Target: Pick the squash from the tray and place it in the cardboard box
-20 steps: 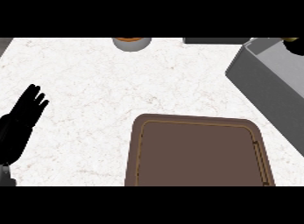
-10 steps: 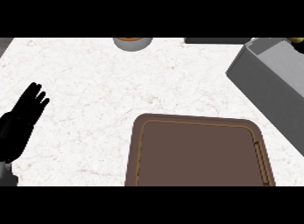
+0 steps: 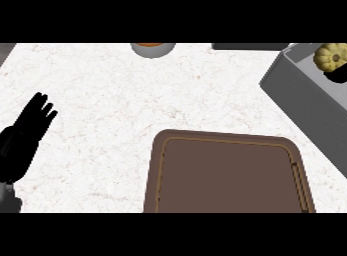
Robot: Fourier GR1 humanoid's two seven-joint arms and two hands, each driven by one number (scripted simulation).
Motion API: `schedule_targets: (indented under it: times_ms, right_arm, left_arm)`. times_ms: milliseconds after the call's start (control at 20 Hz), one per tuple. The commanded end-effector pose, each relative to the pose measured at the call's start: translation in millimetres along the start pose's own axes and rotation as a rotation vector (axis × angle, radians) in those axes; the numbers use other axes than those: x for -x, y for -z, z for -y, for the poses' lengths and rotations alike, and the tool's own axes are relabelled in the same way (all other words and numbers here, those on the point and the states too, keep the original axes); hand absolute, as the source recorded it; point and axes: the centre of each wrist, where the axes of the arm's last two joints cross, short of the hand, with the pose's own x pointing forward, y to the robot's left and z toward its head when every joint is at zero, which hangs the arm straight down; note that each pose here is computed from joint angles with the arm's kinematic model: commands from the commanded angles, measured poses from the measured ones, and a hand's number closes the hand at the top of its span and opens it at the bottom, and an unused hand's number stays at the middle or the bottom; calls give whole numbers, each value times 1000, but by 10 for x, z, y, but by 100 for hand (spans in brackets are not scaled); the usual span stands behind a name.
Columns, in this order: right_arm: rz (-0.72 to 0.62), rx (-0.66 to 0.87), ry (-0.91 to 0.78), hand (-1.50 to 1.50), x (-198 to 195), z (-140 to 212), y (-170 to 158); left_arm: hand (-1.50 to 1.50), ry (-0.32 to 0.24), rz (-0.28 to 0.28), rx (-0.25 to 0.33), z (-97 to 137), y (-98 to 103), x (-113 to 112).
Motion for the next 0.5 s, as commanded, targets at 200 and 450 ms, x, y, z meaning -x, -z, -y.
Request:
schedule_targets:
  times_ms: [200, 450]
  right_arm:
    - [-54, -159, 70, -150, 424, -477, -52]
    - [23, 7, 236, -150, 390, -388, -3]
  left_arm:
    - [0, -17, -16, -2, 158, -162, -8]
    - [0, 5, 11, -19, -58, 51, 79]
